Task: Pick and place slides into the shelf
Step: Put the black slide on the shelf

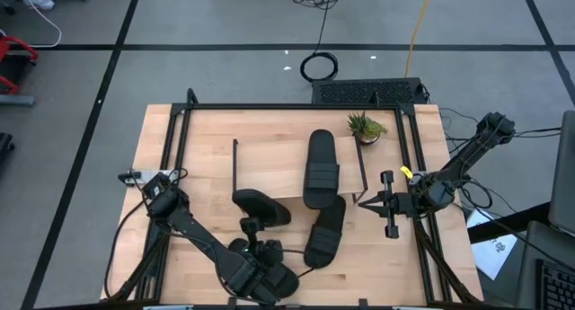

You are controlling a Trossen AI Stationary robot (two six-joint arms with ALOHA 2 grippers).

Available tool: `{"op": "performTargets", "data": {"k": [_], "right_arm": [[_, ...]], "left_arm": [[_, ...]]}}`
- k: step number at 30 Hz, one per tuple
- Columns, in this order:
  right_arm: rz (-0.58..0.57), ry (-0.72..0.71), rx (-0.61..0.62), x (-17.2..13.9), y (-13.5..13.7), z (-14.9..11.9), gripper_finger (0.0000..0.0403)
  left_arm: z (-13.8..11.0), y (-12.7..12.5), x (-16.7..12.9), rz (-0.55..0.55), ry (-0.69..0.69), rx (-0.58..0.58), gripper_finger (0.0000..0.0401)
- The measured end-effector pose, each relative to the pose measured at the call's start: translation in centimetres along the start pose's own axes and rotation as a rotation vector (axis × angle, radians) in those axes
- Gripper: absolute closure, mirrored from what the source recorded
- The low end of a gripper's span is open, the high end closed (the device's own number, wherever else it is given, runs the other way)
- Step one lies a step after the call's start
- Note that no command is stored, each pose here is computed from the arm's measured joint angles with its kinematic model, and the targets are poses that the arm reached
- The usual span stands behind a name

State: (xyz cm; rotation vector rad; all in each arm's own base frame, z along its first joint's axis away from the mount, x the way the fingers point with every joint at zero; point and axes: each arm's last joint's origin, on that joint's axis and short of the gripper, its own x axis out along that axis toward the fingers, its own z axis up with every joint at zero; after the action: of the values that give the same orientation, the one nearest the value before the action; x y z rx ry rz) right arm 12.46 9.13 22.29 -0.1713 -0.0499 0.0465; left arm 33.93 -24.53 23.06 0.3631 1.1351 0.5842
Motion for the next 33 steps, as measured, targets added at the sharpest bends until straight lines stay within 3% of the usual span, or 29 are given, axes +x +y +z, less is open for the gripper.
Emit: {"op": "performTargets", "data": {"k": [12, 15, 19, 24, 25, 33], "right_arm": [[0.000, 0.000, 0.008, 0.0, 0.0, 0.0, 0.0403], [0.000, 0.000, 0.007, 0.0, 0.0, 0.0, 0.0403], [0.000, 0.000, 0.004, 0.0, 0.0, 0.0, 0.0403], [0.000, 0.000, 0.004, 0.0, 0.0, 0.0, 0.0403], [0.000, 0.000, 0.004, 0.0, 0.0, 0.0, 0.0403], [0.000, 0.000, 0.004, 0.0, 0.0, 0.0, 0.0403]], "left_arm": [[-1.0, -0.3, 4.6, 0.049, 0.108, 0.017, 0.0035], [-0.9, -0.5, 5.4, 0.016, 0.128, 0.042, 0.0056], [-0.7, -0.6, 5.6, -0.031, 0.151, 0.079, 0.0150], [-0.4, -0.5, 5.4, -0.054, 0.157, 0.117, 0.0351], [-0.4, -0.5, 5.3, -0.056, 0.158, 0.131, 0.0374], [-0.3, 0.2, 1.3, -0.137, 0.207, 0.311, 0.0395]]}}
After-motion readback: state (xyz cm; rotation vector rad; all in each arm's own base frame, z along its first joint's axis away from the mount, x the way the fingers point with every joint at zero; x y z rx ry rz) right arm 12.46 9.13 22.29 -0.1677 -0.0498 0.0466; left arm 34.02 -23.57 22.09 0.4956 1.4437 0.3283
